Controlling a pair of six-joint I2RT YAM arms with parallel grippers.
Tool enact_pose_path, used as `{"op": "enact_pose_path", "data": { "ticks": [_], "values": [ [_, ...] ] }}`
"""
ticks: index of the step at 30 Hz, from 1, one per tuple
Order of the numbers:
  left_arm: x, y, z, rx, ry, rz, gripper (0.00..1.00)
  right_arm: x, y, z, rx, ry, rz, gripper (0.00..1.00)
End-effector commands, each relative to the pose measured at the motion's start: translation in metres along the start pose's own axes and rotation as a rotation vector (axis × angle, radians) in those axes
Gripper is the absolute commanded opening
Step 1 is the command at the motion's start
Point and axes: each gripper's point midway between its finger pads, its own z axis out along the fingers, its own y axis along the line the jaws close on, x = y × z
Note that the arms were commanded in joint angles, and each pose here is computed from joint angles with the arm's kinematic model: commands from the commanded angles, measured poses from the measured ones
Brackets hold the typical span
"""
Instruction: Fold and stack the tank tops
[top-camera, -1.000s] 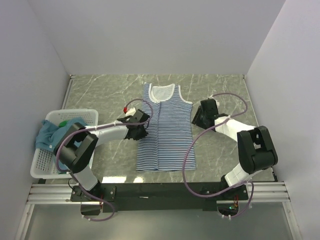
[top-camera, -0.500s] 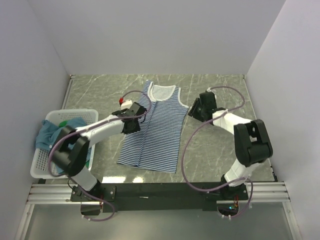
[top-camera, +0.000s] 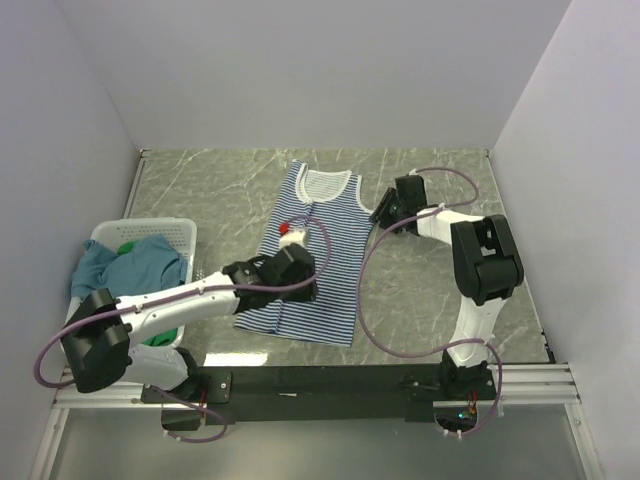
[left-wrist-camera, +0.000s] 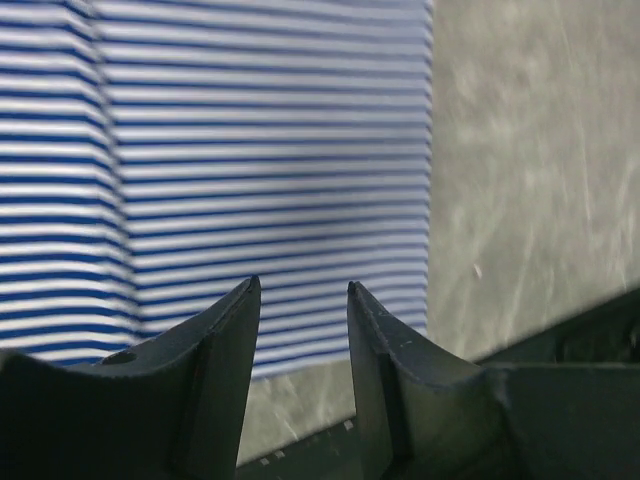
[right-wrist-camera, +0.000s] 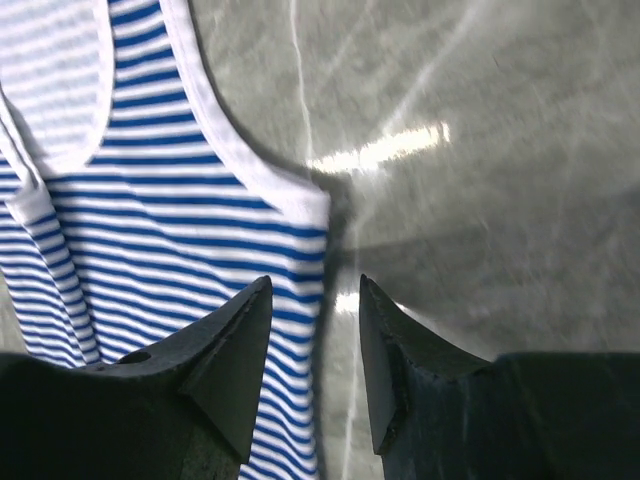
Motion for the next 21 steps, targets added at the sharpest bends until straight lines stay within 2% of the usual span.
{"op": "enact_pose_path", "data": {
  "ticks": [1,5,8,10,11,14,21],
  "values": [
    [0.011,-0.038,-0.007,0.142,0.007,-0.013,0.46,-0.026,0.019,0.008,-0.048,-0.052,0.025,0.46],
    [0.036,-0.061,-0.006,0.196,0.044,0.022,0.46,-0.025,0.017,0.014,-0.035,-0.046,0.031,0.40],
    [0.058,-0.070,0.004,0.178,0.079,0.080,0.46,-0.023,0.014,0.018,-0.026,-0.040,0.032,0.35],
    [0.062,-0.078,0.008,0.159,0.075,0.103,0.46,-0.020,0.010,0.020,-0.015,-0.037,0.034,0.26],
    [0.076,-0.080,0.015,0.144,0.098,0.136,0.47,-0.020,0.010,0.021,-0.015,-0.040,0.033,0.16],
    [0.088,-0.091,0.024,0.116,0.101,0.170,0.46,-0.018,0.005,0.023,-0.004,-0.041,0.036,0.02],
    [0.107,-0.099,0.032,0.067,0.101,0.225,0.46,-0.010,-0.002,0.020,-0.016,-0.036,0.053,0.00]
  ]
}}
